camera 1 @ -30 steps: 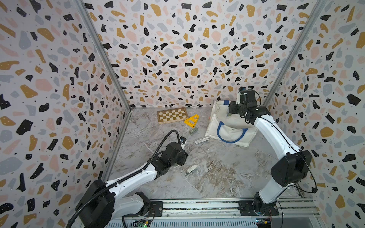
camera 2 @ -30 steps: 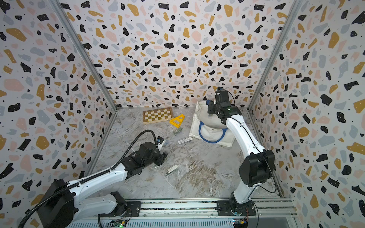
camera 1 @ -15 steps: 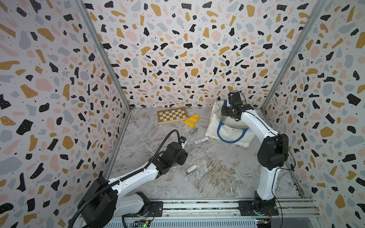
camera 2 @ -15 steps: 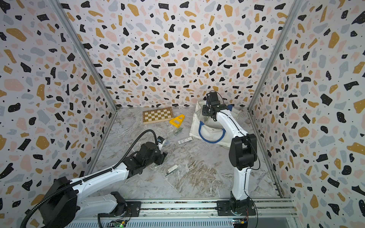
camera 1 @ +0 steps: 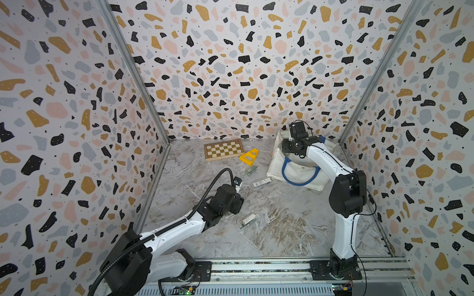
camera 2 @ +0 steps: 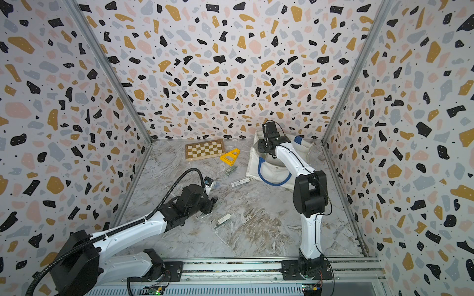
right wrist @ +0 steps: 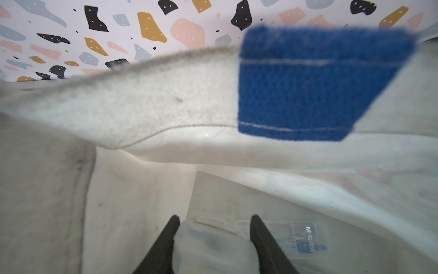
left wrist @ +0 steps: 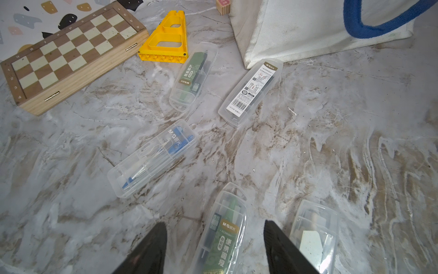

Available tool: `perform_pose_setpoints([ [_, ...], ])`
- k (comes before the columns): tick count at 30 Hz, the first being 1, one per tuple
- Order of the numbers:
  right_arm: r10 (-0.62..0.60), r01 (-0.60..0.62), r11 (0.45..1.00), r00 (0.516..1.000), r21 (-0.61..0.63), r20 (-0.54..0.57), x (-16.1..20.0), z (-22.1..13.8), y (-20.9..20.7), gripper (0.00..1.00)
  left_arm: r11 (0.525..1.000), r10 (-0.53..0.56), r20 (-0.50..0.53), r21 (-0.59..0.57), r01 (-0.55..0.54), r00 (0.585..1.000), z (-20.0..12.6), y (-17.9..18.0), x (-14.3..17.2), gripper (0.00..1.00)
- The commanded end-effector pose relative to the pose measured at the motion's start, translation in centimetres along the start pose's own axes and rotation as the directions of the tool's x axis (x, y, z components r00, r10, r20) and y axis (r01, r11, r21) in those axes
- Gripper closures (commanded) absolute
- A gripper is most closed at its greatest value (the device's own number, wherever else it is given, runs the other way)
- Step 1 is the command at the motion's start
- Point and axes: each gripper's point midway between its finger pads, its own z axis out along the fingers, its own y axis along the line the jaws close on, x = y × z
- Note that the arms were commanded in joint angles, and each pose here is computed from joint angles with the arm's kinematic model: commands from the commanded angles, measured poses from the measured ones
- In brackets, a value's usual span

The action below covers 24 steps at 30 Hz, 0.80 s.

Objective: Put the compass set into the canvas bag
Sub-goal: Place the compass set in the canvas bag, then pick up the compass set at the center of the board.

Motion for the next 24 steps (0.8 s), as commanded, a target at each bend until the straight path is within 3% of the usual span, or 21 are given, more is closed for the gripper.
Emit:
perform_pose_setpoints([
  [1,-0.008,0.008,1.0,1.0,0.002,0.029,-0.9,-0.6,0.6,0.96,1.0,0.003,0.041,-0.009,-0.002,0.999,-0.3,0.1,-1.1,0.34],
  [2,-0.007,0.006,1.0,1.0,0.01,0.028,-0.9,-0.6,0.4,0.93,1.0,0.003,0.038,-0.011,-0.002,0.999,-0.3,0.1,-1.1,0.34],
  [6,0.0,-0.001,0.999,0.999,0.032,0.038,-1.4,-1.5,-0.1,0.48,0.999,0.008,0.029,-0.038,-0.007,1.0,-0.2,0.6,-0.8,0.33],
  [8,-0.001,-0.002,0.999,0.998,0.043,0.058,-2.2,-2.6,-0.4,0.37,0.999,0.009,0.02,-0.042,-0.008,1.0,0.0,0.6,-0.6,0.33],
  [15,-0.026,0.021,0.999,0.986,0.029,0.164,-6.6,-9.1,0.2,0.23,0.999,0.027,-0.035,-0.043,-0.028,0.999,0.9,0.5,0.1,0.32],
  [20,-0.043,0.039,0.999,0.964,0.021,0.263,-8.6,-15.5,0.6,0.23,0.994,0.021,-0.095,-0.101,-0.031,0.995,1.5,1.4,1.2,0.3],
  [24,-0.05,0.054,0.999,0.944,-0.004,0.325,-7.9,-19.9,1.4,0.22,0.992,-0.034,-0.166,-0.127,0.012,0.986,1.8,2.3,3.1,0.23],
])
